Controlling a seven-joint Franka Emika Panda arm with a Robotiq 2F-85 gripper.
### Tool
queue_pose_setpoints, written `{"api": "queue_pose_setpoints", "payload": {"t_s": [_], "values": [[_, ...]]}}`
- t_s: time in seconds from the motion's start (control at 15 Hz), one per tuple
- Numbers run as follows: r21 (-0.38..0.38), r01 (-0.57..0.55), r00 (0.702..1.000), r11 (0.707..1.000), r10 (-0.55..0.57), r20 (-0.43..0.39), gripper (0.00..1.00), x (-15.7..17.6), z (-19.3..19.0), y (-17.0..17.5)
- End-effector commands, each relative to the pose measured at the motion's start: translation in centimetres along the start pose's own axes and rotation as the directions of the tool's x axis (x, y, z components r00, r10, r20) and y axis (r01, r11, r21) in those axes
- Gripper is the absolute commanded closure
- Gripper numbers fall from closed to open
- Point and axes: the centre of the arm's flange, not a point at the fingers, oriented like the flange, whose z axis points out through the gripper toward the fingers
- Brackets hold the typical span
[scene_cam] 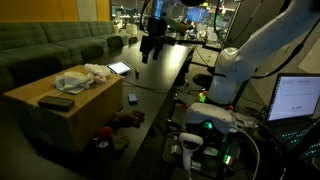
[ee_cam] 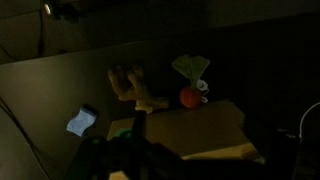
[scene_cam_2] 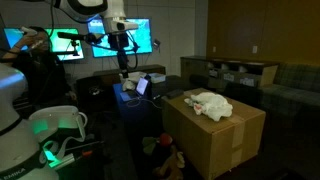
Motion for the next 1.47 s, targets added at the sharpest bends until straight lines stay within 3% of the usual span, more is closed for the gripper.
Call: {"api": "queue_pose_setpoints", "payload": {"t_s": [0.0, 0.33, 1.0, 1.07, 1.2, 1.4], "values": [[0.002, 0.001, 1.0, 1.0, -0.001, -0.006, 0.0, 0.1, -0.3, -0.1], [0.007, 0.002, 1.0, 1.0, -0.002, -0.017, 0.0, 0.2, -0.8, -0.2], [-0.06, 0.079, 0.996, 0.995, -0.081, -0.027, 0.0, 0.6, -0.2, 0.3], [-0.06, 0.078, 0.996, 0.995, -0.079, -0.027, 0.0, 7.1, 3.2, 0.4], [-0.055, 0.081, 0.992, 0.995, -0.086, -0.089, 0.0, 9.1, 4.2, 0.3], [-0.056, 0.083, 0.989, 0.995, -0.089, -0.119, 0.0, 12.4, 6.8, 0.3]]}}
